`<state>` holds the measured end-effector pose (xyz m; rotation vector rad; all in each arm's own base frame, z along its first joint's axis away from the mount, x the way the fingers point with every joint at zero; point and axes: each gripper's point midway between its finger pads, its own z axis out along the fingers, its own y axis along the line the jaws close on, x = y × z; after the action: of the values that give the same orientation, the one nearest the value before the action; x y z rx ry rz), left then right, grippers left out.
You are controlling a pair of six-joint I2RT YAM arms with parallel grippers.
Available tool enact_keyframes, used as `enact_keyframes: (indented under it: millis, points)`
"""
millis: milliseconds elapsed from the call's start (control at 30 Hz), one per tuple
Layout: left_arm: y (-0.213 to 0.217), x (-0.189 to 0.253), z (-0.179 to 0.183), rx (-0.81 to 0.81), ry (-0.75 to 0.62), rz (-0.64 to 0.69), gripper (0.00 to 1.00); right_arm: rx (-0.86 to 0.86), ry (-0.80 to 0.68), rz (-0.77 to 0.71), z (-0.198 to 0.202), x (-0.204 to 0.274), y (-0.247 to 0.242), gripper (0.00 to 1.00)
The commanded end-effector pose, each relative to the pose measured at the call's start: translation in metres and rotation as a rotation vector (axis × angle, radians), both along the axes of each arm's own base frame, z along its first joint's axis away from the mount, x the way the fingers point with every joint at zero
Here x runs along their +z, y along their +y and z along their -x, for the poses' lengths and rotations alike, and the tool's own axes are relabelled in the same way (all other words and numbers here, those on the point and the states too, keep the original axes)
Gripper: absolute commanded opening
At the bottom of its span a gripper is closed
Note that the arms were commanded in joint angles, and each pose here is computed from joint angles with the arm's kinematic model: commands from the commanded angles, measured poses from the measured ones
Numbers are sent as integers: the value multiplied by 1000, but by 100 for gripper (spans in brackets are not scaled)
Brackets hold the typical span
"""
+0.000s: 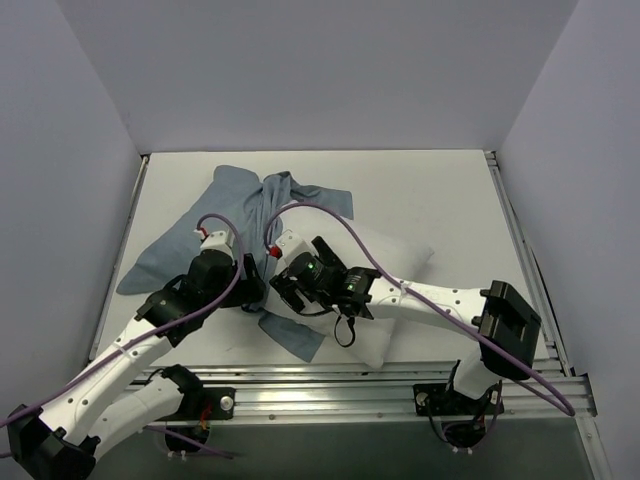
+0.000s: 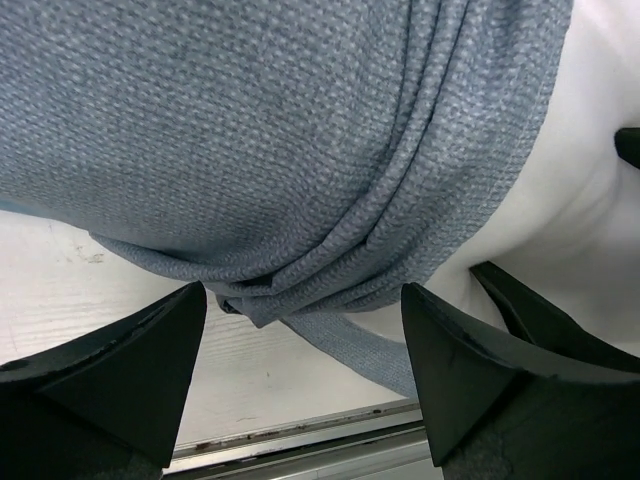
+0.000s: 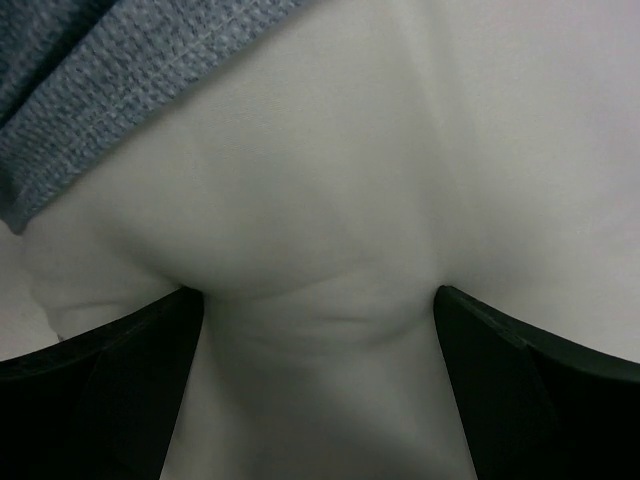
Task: Remove the pillowcase from the pillow
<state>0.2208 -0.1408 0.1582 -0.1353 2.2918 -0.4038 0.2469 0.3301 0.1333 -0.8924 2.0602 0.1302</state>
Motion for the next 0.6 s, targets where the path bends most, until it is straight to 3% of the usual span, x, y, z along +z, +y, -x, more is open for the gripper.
enact_keyframes:
  millis: [0, 67, 167, 200, 300, 367, 567]
  points:
    - [-9, 11, -12, -21, -53, 35, 86, -68, 25, 155, -2, -45, -28, 93]
    - [-10, 9, -14, -22, -49, 29, 85, -71, 39, 149, -3, -53, -27, 86]
    - [-14, 5, -18, -30, -40, 24, 84, -62, 76, 110, -1, -59, -23, 57]
    - [-15, 3, -19, -33, -34, 21, 84, -63, 81, 106, 0, -61, -24, 39]
    - [-16, -2, -25, -28, -34, 10, 81, -60, 94, 96, 1, -63, -23, 12]
    - [-16, -2, -31, -16, -42, 6, 78, -59, 99, 91, 2, -64, -22, 1]
    - [-15, 7, -48, 15, -74, -7, 74, -54, 111, 80, 5, -64, -25, 0]
